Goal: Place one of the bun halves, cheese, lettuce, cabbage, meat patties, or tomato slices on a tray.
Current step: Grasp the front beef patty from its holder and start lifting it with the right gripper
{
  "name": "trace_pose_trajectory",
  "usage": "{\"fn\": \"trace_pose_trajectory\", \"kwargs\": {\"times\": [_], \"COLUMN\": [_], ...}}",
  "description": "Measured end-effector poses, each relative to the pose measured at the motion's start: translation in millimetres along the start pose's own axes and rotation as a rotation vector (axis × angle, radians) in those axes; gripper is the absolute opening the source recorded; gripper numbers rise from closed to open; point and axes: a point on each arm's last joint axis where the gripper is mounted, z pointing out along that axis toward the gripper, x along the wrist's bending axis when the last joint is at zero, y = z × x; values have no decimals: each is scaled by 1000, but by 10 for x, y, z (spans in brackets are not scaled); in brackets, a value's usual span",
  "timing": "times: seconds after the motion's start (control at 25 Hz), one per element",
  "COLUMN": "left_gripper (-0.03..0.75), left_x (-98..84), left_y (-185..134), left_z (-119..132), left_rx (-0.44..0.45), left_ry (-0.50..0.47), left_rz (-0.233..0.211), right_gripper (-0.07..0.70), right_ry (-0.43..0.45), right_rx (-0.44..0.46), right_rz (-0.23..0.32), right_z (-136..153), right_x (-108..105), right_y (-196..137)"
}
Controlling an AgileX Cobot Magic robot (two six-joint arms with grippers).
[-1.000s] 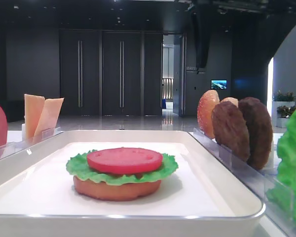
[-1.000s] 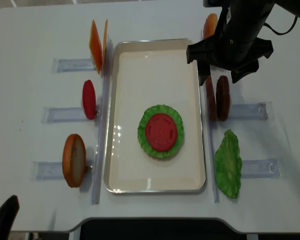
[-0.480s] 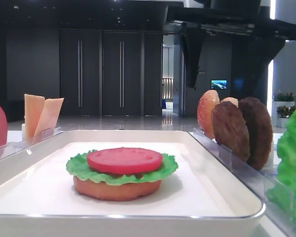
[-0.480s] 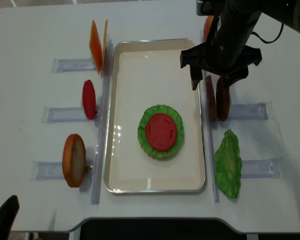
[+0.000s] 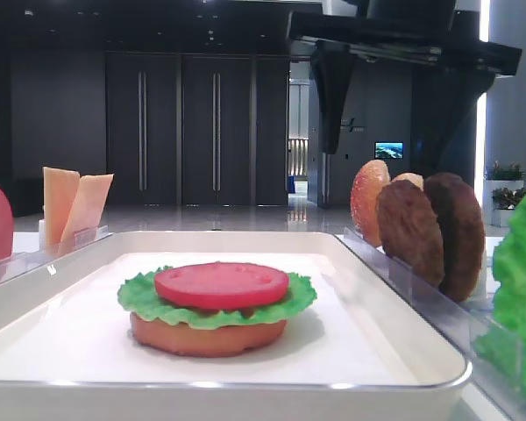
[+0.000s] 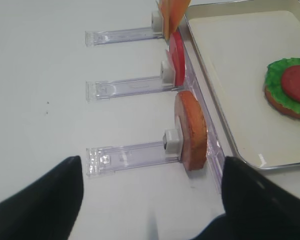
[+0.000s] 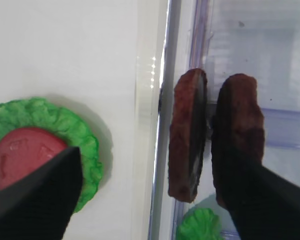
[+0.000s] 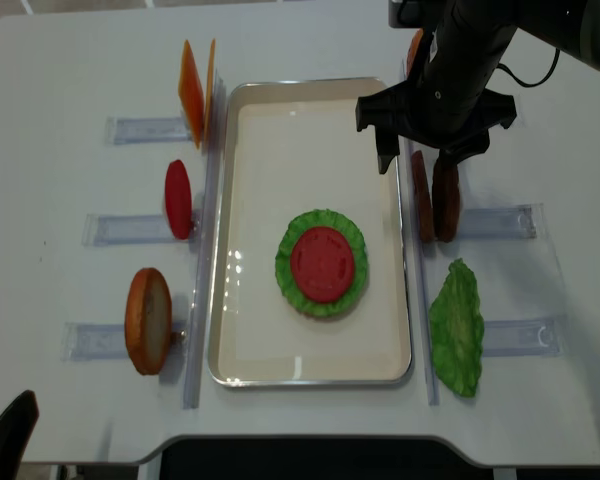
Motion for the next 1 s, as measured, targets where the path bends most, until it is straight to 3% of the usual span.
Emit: {"fn": "trace_pose_trajectory", "kwargs": {"times": [0.72,1.0], "left_gripper": [661,661], "left_x": [0,0], "left_y": [0,0], "left_z": [0,0], "left_rx": [0,0], "left_ry": [0,0], "left_rz": [0,0], "right_gripper": [539,539], "right_ry": [10,-5], "right_rx": [-23,34], "right_rz": [-2,5], "right_z": [4,219], "right_x": [16,20], "right_y": [19,35]}}
